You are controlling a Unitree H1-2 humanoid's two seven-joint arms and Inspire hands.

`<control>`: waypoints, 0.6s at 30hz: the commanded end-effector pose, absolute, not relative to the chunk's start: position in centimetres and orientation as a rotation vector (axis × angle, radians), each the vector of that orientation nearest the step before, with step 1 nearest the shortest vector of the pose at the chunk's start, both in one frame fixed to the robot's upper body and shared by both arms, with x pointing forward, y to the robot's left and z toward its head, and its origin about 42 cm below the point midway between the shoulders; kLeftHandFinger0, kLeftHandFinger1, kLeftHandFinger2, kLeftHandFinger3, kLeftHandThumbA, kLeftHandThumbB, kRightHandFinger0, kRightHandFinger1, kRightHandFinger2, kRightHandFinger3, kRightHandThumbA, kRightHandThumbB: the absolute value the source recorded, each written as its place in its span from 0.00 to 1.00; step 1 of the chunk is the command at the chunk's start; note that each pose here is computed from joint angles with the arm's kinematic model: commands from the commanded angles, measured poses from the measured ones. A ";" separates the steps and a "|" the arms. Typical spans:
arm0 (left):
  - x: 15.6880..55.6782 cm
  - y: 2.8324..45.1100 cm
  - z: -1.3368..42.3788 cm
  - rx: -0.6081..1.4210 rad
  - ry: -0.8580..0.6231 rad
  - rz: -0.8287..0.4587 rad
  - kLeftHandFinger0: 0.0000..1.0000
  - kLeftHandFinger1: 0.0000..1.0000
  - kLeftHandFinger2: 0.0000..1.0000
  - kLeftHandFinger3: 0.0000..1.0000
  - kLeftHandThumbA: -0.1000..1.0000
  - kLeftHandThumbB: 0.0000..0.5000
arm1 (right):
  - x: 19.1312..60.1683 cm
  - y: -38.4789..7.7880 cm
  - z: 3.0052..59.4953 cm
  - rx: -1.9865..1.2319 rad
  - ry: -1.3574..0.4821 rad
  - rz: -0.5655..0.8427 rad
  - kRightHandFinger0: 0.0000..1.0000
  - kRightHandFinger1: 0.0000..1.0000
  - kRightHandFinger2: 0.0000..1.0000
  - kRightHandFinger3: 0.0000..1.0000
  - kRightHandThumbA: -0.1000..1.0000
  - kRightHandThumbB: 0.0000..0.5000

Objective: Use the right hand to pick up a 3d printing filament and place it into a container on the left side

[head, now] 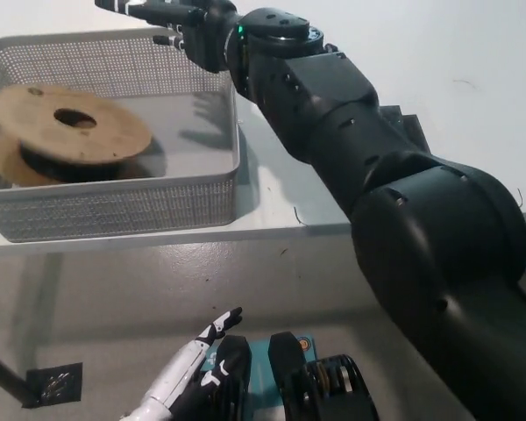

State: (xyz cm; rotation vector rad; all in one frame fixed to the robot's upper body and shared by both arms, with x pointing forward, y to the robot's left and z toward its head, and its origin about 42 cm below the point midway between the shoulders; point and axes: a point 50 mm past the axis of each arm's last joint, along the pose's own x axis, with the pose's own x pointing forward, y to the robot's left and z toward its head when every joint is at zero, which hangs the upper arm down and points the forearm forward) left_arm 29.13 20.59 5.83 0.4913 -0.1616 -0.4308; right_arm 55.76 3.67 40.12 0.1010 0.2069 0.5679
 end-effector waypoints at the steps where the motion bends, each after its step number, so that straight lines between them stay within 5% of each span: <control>1: 29.8 20.4 7.0 0.493 -0.209 -0.449 1.00 1.00 1.00 1.00 1.00 0.52 | 56.5 2.0 46.3 0.046 0.015 0.606 1.00 1.00 1.00 1.00 1.00 0.87; 4: 29.8 20.4 7.1 0.506 -0.206 -0.450 1.00 1.00 1.00 1.00 1.00 0.54 | 57.1 0.3 48.0 0.022 -0.027 0.582 1.00 1.00 1.00 1.00 1.00 0.93; 6: 29.9 20.5 7.1 0.510 -0.209 -0.453 1.00 1.00 1.00 1.00 1.00 0.53 | 57.4 -1.2 49.5 -0.019 -0.083 0.584 1.00 1.00 1.00 1.00 1.00 0.87; 7: 30.1 20.5 7.1 0.505 -0.213 -0.453 1.00 1.00 1.00 1.00 1.00 0.53 | 57.6 -2.0 50.3 -0.003 -0.091 0.591 1.00 1.00 1.00 1.00 1.00 0.93; 18: 30.2 21.0 6.9 0.498 -0.200 -0.428 1.00 1.00 1.00 1.00 1.00 0.53 | 55.4 -13.8 54.9 -0.185 -0.369 0.609 1.00 1.00 1.00 1.00 1.00 0.76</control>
